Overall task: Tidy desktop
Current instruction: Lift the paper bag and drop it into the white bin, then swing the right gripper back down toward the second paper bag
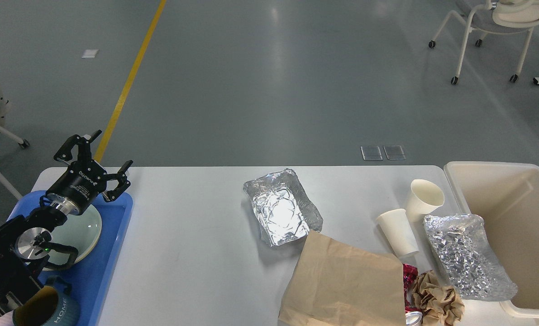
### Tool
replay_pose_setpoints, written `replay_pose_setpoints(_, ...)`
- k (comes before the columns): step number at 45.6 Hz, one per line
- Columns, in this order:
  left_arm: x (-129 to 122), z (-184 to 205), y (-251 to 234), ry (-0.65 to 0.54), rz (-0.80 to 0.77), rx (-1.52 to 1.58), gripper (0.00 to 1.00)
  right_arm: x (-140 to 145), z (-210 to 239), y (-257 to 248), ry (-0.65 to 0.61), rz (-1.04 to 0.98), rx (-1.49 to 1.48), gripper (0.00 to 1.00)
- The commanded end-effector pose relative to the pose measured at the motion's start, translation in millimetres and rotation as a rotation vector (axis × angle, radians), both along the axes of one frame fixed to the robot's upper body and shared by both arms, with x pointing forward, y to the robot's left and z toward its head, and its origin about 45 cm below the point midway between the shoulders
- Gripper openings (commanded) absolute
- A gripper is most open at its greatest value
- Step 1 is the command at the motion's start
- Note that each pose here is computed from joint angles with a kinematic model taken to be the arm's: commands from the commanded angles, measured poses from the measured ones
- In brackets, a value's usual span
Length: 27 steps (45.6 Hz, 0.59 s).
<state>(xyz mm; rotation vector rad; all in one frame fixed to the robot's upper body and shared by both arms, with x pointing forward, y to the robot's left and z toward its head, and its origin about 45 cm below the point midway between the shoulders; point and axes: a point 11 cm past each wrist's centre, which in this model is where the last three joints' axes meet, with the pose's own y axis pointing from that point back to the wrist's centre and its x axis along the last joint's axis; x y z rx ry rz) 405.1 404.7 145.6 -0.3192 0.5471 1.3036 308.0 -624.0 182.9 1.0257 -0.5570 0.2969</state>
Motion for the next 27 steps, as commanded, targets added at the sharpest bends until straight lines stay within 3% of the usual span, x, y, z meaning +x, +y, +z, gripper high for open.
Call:
replay_pose_setpoints(1, 0, 0, 0, 0.000, 0.000, 0.000, 1.00, -10, -35, 7, -0.016, 0.012, 0.012, 0.00)
replay_pose_setpoints(4, 0, 0, 0, 0.000, 0.000, 0.000, 1.00, -13, -50, 15, -0.025, 0.024, 0.026, 0.09)
replay_pose_setpoints(6, 0, 0, 0, 0.000, 0.000, 0.000, 1.00, -16, -58, 18, -0.019, 0.027, 0.033, 0.24)
replay_pose_setpoints(7, 0, 0, 0, 0.000, 0.000, 0.000, 1.00, -17, -59, 19, -0.018, 0.028, 0.035, 0.40)
replay_pose_setpoints(9, 0, 0, 0, 0.000, 0.000, 0.000, 1.00, -16, -60, 20, -0.023, 0.027, 0.040, 1.00)
replay_pose_setpoints(21, 0, 0, 0, 0.000, 0.000, 0.000, 1.00, -14, -63, 26, -0.019, 0.021, 0.064, 1.00)
replay_pose_setpoints(27, 0, 0, 0, 0.000, 0.000, 0.000, 1.00, 6, -45, 39, -0.036, 0.016, 0.116, 1.00)
